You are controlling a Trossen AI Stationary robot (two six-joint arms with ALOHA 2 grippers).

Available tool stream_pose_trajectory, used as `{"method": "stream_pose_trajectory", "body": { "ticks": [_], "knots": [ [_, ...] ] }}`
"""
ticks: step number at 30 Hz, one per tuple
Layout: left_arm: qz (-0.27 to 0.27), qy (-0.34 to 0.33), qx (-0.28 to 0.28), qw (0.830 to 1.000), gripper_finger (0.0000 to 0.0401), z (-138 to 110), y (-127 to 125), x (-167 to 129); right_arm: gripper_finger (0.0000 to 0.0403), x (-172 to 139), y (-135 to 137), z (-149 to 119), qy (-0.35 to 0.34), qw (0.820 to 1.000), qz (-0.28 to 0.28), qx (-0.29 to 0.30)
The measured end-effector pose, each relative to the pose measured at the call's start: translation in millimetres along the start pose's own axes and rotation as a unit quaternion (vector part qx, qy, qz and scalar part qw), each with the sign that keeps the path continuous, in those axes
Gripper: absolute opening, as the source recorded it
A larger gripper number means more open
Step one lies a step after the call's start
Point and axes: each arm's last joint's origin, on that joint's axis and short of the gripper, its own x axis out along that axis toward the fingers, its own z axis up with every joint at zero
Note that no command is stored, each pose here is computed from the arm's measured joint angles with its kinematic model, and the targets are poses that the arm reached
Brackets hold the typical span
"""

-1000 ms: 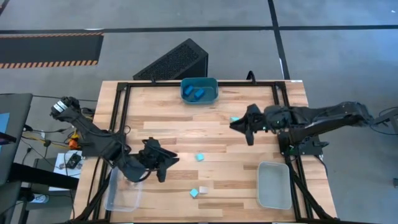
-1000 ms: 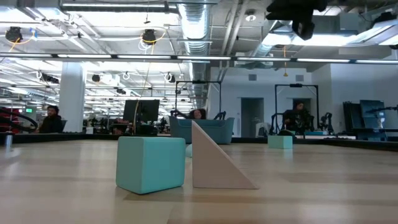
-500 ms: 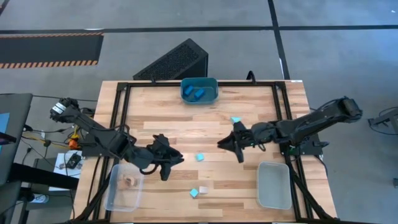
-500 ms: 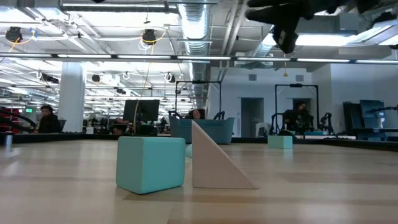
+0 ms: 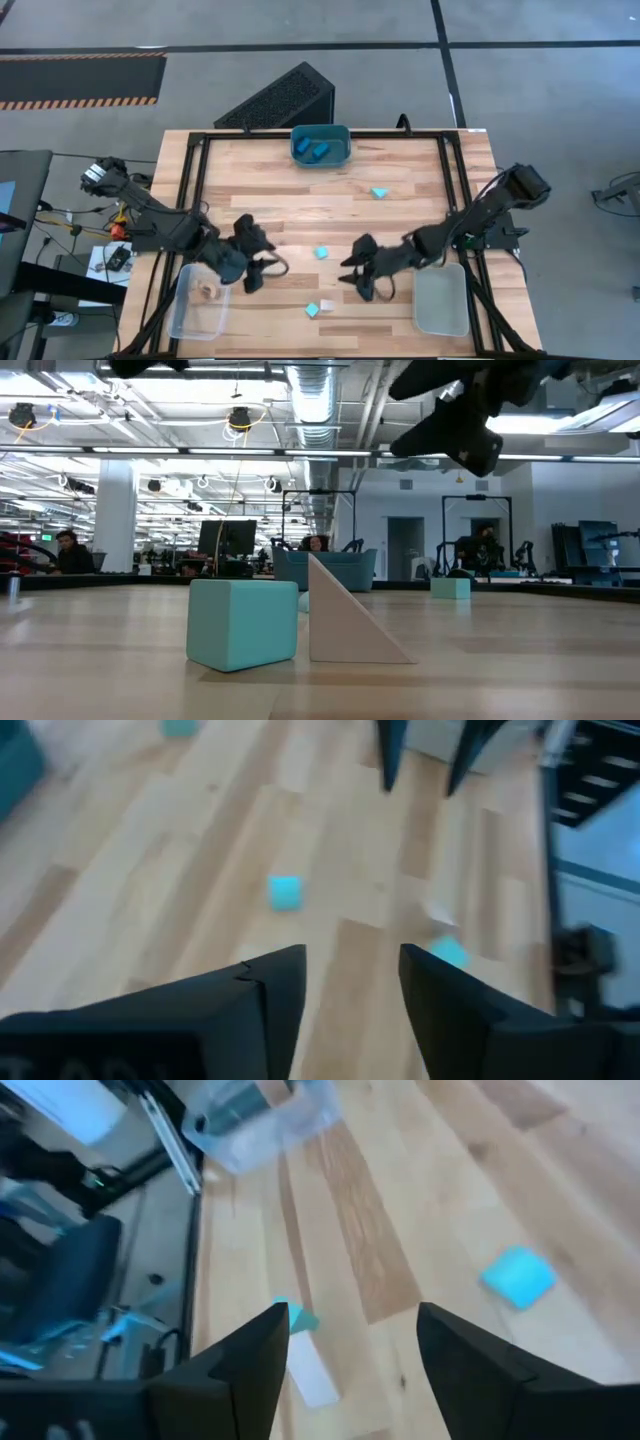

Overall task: Sort & place blocks by color
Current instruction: Put the brown block into the transparent bin

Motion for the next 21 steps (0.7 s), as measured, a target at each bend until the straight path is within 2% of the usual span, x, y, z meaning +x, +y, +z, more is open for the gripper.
{"method": "stream_pose_trajectory", "body": {
  "ticks": [3, 5, 10, 16, 21],
  "knots": [
    [-0.036, -0.007, 0.01, 0.999, 0.0165, -13.2, -14.2, -4.3, 0.0241, 17.9, 20.0, -8.9, 0.025, 0.999, -0.015, -0.02],
    [-0.055, -0.016, 0.025, 0.998, 0.0174, -25.6, -22.1, -4.0, 0.024, 33.4, 32.3, -17.6, 0.041, 0.997, -0.018, -0.055],
    [-0.057, -0.04, 0.041, 0.997, 0.0183, -55.7, -29.7, -0.3, 0.0245, 72.1, 55.0, -46.6, 0.074, 0.987, -0.025, -0.142],
    [-0.077, -0.055, 0.041, 0.995, 0.0183, -71.4, -35.1, 0.7, 0.0254, 103.1, 63.8, -62.8, 0.139, 0.973, -0.073, -0.17],
    [-0.055, -0.058, 0.058, 0.995, 0.0183, -73.7, -32.2, 1.1, 0.0255, 117.7, 58.7, -59.4, 0.159, 0.965, -0.114, -0.175]
  ]
}}
